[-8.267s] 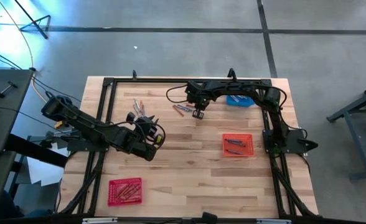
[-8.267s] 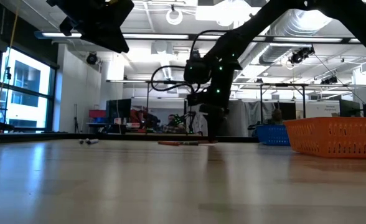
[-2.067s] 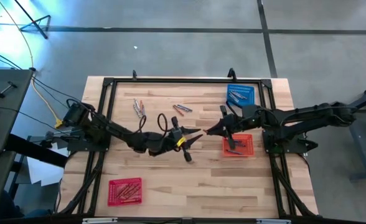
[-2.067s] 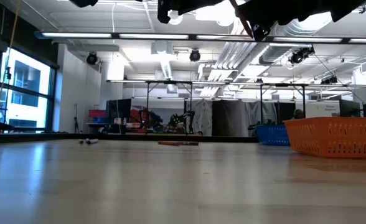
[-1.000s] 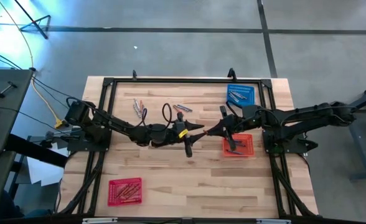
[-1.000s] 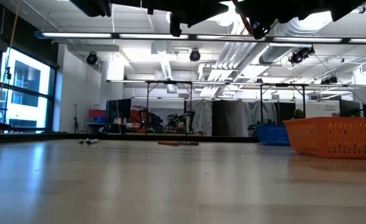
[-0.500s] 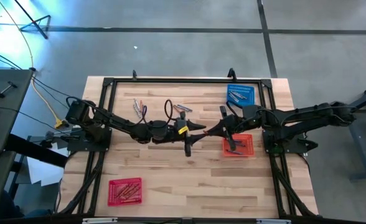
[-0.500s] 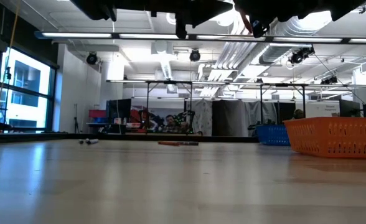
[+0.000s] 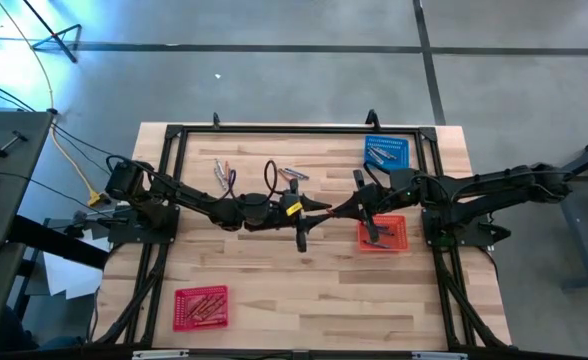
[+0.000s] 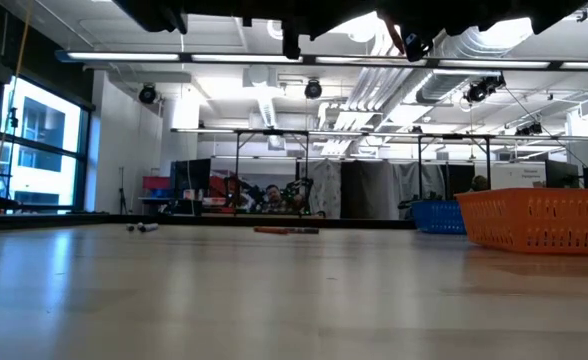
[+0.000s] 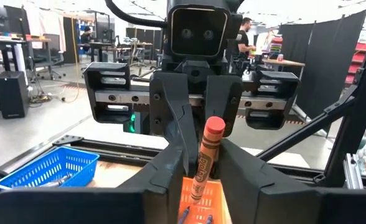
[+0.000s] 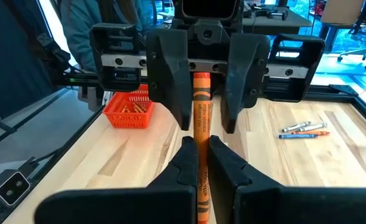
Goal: Sort crayons
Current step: Put the orange crayon into the red bin
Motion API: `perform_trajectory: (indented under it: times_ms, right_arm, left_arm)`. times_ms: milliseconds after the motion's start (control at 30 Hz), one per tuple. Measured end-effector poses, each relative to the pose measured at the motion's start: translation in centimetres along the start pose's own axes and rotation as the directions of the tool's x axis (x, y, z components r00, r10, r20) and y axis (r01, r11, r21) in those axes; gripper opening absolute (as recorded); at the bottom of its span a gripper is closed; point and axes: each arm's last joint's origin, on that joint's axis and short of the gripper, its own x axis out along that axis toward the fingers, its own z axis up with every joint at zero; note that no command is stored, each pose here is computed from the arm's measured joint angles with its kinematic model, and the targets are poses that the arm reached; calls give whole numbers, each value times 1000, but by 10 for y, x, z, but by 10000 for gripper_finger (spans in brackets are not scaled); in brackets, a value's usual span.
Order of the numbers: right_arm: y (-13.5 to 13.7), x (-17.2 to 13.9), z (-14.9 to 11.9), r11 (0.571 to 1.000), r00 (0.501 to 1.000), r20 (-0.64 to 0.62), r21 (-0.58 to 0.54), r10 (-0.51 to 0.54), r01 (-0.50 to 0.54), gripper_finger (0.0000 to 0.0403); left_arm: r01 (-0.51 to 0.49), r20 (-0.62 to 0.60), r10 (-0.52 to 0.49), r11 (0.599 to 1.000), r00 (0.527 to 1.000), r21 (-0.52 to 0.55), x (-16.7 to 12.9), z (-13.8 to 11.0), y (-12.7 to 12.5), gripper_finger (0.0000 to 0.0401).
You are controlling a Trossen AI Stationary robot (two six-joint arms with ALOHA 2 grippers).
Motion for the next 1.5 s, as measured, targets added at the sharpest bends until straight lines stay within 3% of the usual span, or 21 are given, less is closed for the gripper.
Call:
perform_trajectory:
  times_ms: [367,1100,1267,1500]
  right_arm:
    - [-2,0,0,998,998,-5,8,-62,62,4]
    - [-2,0,-1,998,998,-11,24,-63,63,5]
    - [-2,0,-1,996,996,-13,24,-84,85,26]
    - [-3,0,-3,995,995,-36,26,-95,96,89]
  left_arm:
    - [-4,0,4,1000,1000,3,0,0,0,7]
    - [-1,-4,1,999,1000,37,0,0,0,1]
    - [-5,-4,5,999,1000,38,0,0,0,0]
    - [-2,-10,3,999,1000,39,0,-1,-1,1]
